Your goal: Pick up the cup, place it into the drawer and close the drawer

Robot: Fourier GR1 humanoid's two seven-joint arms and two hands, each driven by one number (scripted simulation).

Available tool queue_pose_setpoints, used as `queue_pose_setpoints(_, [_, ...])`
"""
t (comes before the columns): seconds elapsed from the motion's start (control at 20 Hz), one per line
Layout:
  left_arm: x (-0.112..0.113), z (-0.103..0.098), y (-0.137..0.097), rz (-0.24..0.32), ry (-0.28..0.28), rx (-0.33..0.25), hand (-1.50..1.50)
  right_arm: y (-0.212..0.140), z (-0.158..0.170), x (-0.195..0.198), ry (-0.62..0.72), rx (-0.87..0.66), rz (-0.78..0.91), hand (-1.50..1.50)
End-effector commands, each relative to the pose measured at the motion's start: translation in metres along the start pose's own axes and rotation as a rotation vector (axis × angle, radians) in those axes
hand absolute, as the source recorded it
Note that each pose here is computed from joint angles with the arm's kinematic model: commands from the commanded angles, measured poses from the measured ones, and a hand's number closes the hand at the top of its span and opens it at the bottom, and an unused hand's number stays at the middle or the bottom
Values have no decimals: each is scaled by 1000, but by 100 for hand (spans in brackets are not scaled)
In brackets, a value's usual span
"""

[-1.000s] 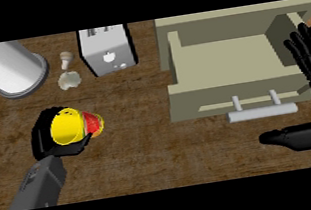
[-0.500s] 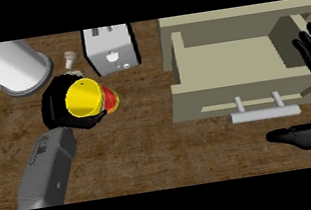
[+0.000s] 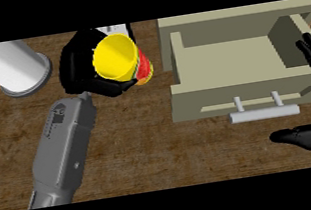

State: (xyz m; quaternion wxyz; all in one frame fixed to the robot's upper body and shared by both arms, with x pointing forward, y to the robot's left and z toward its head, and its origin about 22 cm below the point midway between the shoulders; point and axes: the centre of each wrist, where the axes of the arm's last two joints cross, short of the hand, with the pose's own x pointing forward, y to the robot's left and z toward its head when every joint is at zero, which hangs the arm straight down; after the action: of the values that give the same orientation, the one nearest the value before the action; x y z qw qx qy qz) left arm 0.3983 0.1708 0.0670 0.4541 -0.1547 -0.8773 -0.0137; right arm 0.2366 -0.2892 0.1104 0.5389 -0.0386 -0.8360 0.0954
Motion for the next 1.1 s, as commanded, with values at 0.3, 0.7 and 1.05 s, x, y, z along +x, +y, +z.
queue_pose_setpoints(0.3, [43, -70, -73, -93, 46, -65, 150, 8, 21, -7, 1, 15, -6, -150])
queue_pose_setpoints(0.7, [31, -102, -110, -99, 171, -44, 150, -4, -3, 15, -10, 29, -3, -150])
queue_pose_setpoints(1.05, [20, -107, -130, -121, 235, -32, 150, 18, -20, 0, -35, 19, 0, -150])
